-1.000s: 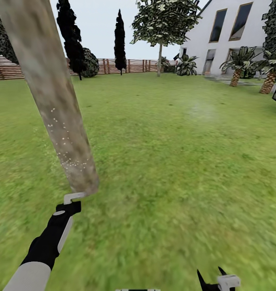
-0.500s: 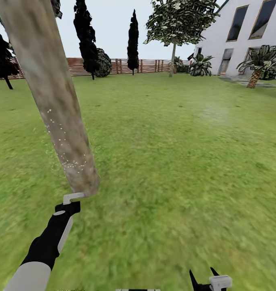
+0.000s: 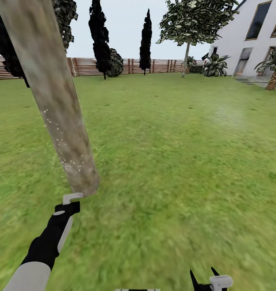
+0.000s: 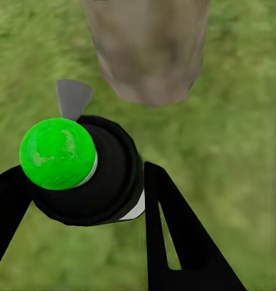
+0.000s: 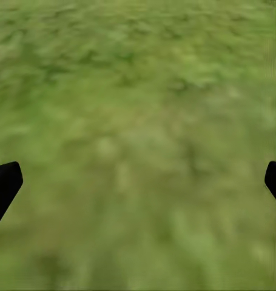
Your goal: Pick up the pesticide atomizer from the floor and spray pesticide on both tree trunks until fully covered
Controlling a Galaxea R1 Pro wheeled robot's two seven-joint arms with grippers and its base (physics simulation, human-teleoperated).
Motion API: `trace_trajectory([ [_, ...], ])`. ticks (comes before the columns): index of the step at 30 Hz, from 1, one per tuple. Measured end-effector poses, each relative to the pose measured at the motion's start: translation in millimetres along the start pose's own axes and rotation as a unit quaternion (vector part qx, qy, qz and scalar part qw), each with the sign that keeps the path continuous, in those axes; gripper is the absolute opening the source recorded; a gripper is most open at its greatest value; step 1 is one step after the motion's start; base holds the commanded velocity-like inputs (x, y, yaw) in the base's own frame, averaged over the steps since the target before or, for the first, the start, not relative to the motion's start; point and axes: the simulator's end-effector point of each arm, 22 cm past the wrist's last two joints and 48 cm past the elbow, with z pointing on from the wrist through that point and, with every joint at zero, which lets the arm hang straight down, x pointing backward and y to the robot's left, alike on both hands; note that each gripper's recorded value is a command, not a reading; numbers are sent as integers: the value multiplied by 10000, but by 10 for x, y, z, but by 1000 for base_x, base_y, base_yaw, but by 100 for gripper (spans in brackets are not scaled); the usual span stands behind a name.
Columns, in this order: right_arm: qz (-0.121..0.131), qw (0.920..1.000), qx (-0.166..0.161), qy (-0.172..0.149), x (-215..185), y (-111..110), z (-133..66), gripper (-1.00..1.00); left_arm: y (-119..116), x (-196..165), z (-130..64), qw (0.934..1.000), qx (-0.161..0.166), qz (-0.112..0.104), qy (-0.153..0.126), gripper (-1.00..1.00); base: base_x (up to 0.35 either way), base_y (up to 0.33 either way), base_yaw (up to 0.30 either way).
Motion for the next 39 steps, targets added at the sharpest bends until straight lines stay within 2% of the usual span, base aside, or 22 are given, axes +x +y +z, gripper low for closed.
trace_trajectory([
  [20, -2, 10000, -8, 6, 2, 4, 1, 100, -4, -3, -1, 10000, 3, -7, -8, -100, 134, -265, 275],
  [24, -3, 10000, -8, 7, 3, 4, 1, 100, -99, 112, 9, 9999, 75, -19, 104, -100, 3, -169, 241],
  [25, -3, 10000, -7, 5, 2, 3, 0, 100, -178, 141, 4, 9998, 141, 50, 124, -100, 0, -14, 44],
  [26, 19, 10000, -9, 2, 3, 22, 0, 100, -308, 76, -20, 9995, 247, 193, 49, -100, 0, -7, 23],
  [28, 36, 10000, 0, 20, 13, 17, -2, 100, -412, -111, -46, 9991, 327, 245, -86, -100, 0, -3, 9],
  [31, 62, 10000, -43, 57, 34, 61, -3, 100, -524, -935, -239, 9982, 355, 117, -468, -100, 0, 0, 1],
  [35, 129, 9998, -87, 98, 69, 123, -13, 100, -707, -1456, -438, 9968, 465, -39, -649, -100, 0, 0, 0],
  [39, 375, 9987, -257, 241, 191, 354, -64, 100, -551, -1720, -460, 9964, 276, -62, -797, -100, 0, 0, 0],
])
